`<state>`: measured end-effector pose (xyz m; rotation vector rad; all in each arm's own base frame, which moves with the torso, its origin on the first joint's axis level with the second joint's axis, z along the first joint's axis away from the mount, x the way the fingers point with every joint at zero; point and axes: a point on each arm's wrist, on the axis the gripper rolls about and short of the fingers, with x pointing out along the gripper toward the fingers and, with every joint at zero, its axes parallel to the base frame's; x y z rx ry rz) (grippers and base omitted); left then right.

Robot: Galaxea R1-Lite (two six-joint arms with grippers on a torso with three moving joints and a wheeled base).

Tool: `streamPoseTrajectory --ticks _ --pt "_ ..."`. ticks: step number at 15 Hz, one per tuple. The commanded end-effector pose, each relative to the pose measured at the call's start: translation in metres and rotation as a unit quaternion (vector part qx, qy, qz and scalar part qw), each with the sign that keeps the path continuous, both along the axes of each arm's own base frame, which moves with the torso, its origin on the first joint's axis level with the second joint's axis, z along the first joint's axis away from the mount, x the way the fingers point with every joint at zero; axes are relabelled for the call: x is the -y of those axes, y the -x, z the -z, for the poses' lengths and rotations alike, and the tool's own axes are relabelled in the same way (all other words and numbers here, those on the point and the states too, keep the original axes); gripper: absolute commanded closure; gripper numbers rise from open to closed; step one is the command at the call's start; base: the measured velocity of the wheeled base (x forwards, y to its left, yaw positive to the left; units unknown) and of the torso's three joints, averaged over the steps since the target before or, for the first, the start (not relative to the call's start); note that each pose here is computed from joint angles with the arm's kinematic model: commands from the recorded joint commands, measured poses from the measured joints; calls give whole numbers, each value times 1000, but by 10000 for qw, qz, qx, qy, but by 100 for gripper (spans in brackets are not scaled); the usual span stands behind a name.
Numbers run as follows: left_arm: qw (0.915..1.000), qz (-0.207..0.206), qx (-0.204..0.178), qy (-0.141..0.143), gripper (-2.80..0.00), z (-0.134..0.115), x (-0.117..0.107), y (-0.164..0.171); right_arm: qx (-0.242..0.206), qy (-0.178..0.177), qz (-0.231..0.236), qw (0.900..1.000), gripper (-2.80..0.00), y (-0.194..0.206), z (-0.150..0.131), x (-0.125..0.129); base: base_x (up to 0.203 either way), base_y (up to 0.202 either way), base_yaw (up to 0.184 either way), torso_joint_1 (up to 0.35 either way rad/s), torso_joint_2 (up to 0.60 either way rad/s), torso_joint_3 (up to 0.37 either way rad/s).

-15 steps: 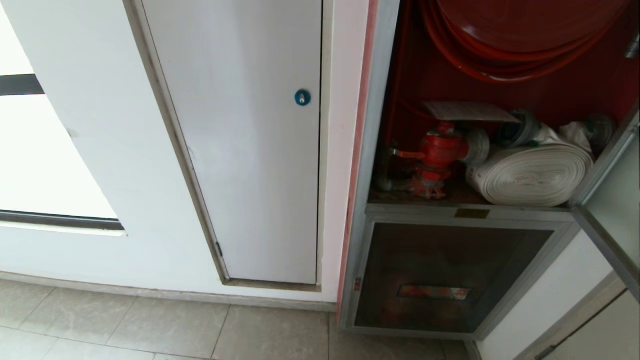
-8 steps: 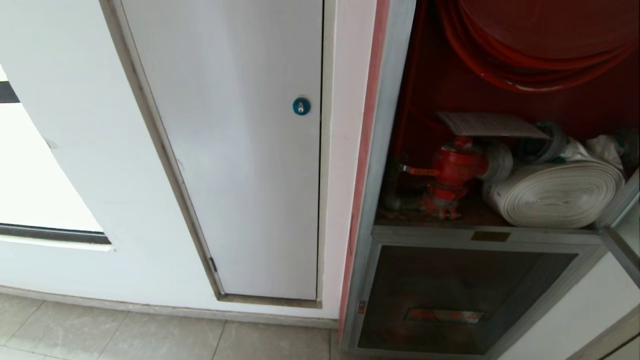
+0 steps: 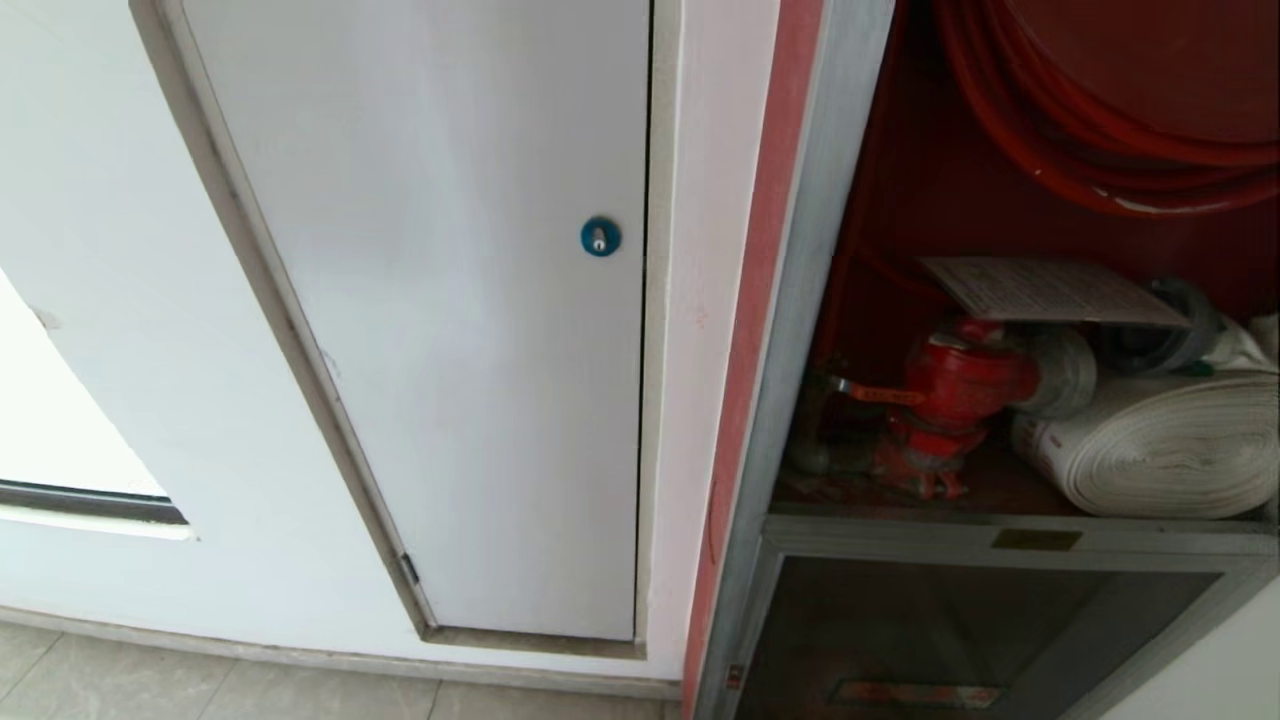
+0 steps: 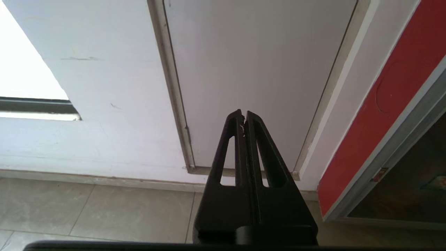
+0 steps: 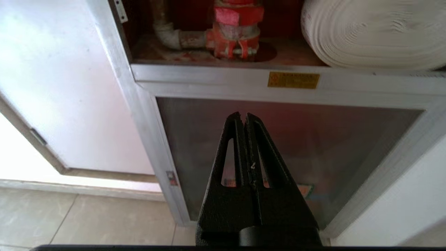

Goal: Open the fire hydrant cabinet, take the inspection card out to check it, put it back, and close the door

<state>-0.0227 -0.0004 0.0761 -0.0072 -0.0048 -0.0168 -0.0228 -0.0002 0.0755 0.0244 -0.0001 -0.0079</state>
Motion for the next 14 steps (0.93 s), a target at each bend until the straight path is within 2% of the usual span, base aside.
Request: streamPoseTrajectory --ticks 1,6,14 --pt "10000 0 -1 2 0 0 0 0 0 -1 -1 10000 0 0 0 0 195 0 -2 2 4 4" --pt "10000 0 -4 2 0 0 0 0 0 -1 -1 10000 0 0 0 0 182 0 -1 5 5 4" --pt "10000 0 -1 2 0 0 0 0 -8 7 -1 10000 0 0 0 0 0 0 0 -3 0 2"
